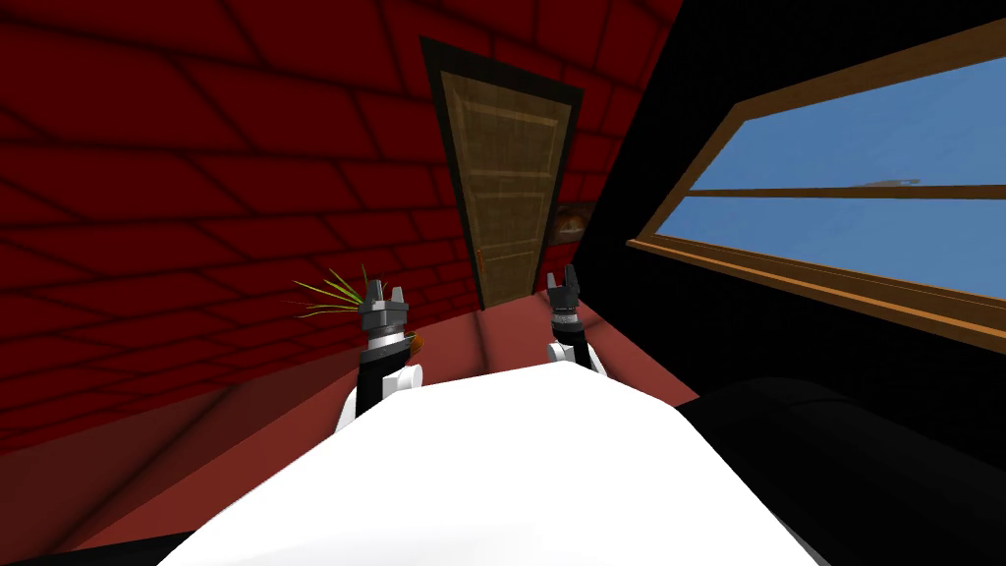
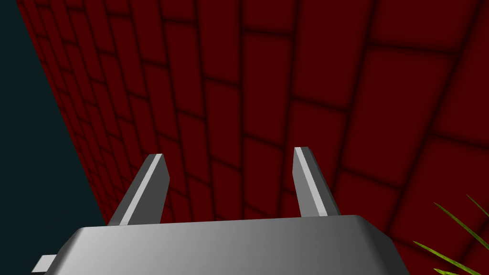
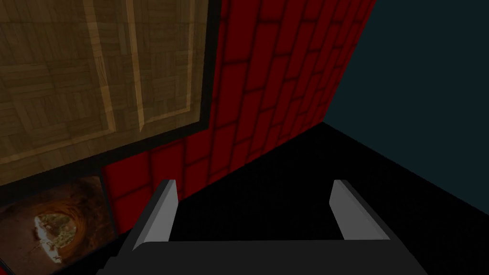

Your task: Pull the door open

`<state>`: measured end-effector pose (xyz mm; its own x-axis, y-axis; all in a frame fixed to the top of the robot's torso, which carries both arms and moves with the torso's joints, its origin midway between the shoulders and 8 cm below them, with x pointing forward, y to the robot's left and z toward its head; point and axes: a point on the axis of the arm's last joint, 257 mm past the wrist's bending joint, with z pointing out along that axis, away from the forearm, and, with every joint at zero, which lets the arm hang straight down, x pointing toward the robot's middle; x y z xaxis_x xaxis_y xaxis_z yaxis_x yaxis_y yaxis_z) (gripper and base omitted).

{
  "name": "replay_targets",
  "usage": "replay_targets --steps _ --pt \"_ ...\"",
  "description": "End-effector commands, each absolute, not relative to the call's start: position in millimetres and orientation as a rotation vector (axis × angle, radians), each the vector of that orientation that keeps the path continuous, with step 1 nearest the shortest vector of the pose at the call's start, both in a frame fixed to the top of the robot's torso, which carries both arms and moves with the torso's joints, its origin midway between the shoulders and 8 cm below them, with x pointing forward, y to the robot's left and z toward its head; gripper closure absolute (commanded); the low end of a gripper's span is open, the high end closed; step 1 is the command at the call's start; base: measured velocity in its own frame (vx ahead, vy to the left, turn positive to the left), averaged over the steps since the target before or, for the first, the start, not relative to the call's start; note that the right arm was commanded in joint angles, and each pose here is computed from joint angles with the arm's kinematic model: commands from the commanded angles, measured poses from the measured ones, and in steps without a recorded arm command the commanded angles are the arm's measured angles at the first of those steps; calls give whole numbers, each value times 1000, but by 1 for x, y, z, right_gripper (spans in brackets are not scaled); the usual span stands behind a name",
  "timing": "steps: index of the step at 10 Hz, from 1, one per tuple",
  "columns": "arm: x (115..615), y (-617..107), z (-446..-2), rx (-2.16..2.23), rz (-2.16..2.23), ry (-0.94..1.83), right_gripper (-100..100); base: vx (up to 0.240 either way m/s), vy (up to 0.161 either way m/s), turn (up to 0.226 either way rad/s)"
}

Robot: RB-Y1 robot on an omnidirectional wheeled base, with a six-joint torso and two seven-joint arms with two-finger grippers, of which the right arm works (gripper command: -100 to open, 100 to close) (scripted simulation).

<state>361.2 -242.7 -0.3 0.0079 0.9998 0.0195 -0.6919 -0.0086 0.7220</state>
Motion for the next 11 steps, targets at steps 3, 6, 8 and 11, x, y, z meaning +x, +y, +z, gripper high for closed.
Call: replay_targets --steps 3,6,8,11 --pt "375 -247 -26 732 1564 606 -100 89 7 118" --pt "388 -252 -50 815 1637 592 -100 92 2 132" --pt "396 -255 -66 873 1684 579 -100 96 13 146" --pt "409 -262 -92 971 1756 550 -100 102 -7 163"
